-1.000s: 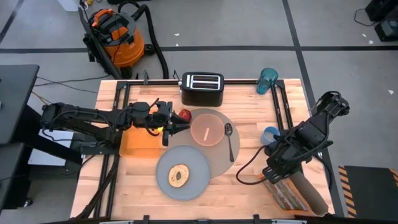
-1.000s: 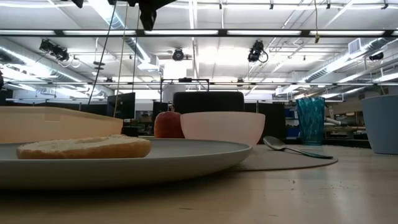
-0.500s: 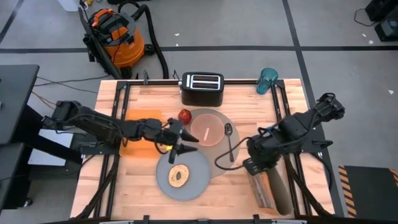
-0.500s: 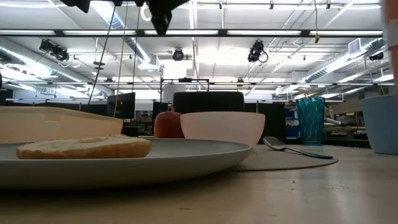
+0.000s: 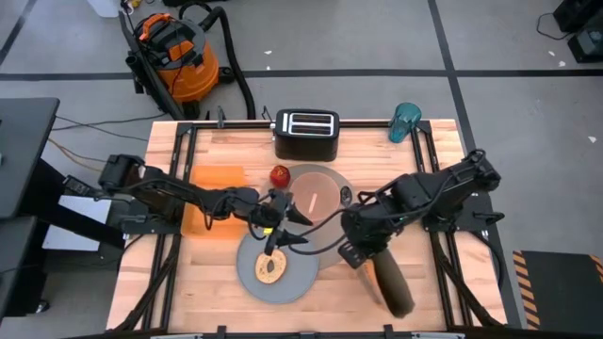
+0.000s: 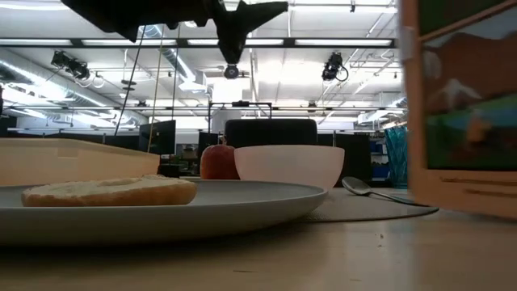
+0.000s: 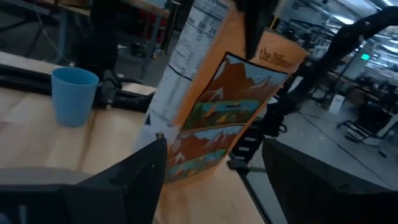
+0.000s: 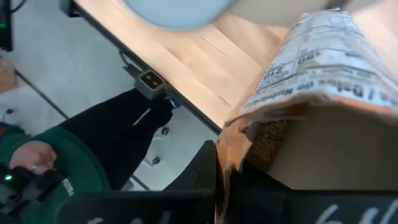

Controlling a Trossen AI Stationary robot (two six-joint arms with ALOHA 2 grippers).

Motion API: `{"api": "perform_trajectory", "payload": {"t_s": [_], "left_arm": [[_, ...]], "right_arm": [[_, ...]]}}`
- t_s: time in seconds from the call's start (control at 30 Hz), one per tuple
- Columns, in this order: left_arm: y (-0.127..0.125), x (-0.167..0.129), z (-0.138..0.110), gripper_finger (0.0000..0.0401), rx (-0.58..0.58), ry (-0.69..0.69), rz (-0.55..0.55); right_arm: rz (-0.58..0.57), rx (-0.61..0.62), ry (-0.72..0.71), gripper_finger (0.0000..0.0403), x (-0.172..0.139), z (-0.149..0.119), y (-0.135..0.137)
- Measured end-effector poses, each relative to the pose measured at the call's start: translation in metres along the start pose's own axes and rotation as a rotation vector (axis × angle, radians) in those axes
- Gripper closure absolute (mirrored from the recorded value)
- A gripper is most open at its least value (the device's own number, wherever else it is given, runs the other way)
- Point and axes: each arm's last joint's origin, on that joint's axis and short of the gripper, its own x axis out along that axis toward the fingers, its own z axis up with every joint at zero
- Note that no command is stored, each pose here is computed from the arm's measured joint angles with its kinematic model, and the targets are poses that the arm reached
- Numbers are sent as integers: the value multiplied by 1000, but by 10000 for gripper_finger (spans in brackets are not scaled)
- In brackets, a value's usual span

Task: Arrange a breakfast setting
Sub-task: Pour the cereal from the cereal box into the orange bowl

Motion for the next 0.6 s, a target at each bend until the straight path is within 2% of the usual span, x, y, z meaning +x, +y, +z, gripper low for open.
{"api": "perform_trajectory", "payload": {"t_s": [0.1,0.37,0.6], "left_arm": [[0,8,2,128,38,18,-17],[6,45,21,128,235,120,-11],[20,73,27,128,286,133,-135]], "right_arm": [[23,-59,-19,398,-2,5,10],[15,-181,16,398,8,11,21],[11,-234,29,398,13,12,23]]}}
